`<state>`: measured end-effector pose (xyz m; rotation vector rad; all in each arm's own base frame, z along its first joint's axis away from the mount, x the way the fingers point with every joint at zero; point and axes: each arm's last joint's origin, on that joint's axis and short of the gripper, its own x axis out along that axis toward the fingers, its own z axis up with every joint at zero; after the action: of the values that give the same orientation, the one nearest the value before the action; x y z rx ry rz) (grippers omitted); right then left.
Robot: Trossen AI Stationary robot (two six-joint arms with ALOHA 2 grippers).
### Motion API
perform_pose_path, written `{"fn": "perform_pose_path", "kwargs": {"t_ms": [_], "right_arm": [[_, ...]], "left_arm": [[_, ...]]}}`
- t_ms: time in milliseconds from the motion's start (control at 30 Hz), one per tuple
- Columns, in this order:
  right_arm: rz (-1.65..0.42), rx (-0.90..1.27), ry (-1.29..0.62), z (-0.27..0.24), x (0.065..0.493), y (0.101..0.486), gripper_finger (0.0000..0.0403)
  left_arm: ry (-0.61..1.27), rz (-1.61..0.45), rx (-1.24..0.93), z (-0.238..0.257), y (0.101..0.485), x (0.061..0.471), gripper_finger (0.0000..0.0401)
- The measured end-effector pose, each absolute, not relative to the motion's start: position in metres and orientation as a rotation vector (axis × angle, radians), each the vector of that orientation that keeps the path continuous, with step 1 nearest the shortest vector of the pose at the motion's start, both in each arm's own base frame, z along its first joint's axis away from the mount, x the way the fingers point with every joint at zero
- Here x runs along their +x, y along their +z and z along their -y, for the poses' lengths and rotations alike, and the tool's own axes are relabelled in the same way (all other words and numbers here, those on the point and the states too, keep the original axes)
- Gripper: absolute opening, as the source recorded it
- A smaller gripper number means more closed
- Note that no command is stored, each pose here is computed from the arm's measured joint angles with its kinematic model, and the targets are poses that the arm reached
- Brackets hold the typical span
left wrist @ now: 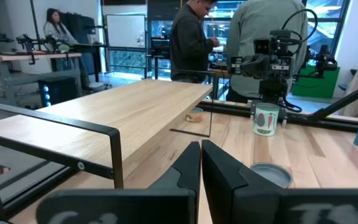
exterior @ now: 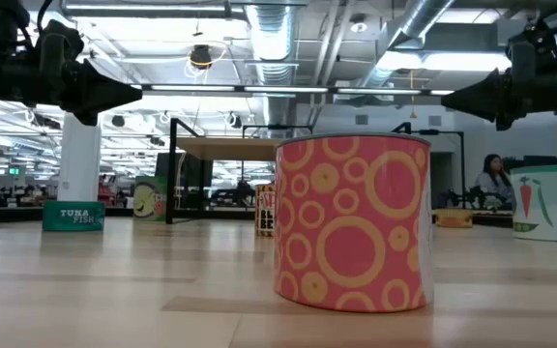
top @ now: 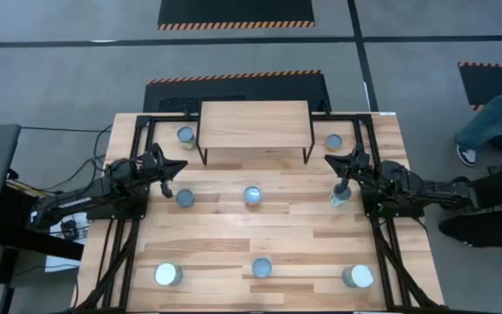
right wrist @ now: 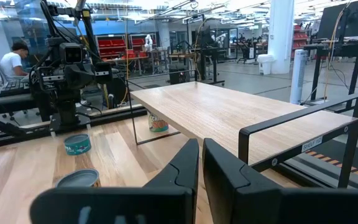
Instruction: Pick and place cans onto a shelf
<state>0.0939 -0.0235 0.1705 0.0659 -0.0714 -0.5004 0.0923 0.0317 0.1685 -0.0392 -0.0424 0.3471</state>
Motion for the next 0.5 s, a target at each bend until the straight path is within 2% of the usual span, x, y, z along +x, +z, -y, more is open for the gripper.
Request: {"fn": "perform_pose_path", "kwargs": {"t_ms": [500], "right_arm": [[0.072, 0.066, -0.5, 0.0235, 0.0938, 0.1705, 0.0049]], "left_arm": [[0.331, 0.044, -0.041, -0.0312, 0.1686, 0.0924, 0.0004]]}}
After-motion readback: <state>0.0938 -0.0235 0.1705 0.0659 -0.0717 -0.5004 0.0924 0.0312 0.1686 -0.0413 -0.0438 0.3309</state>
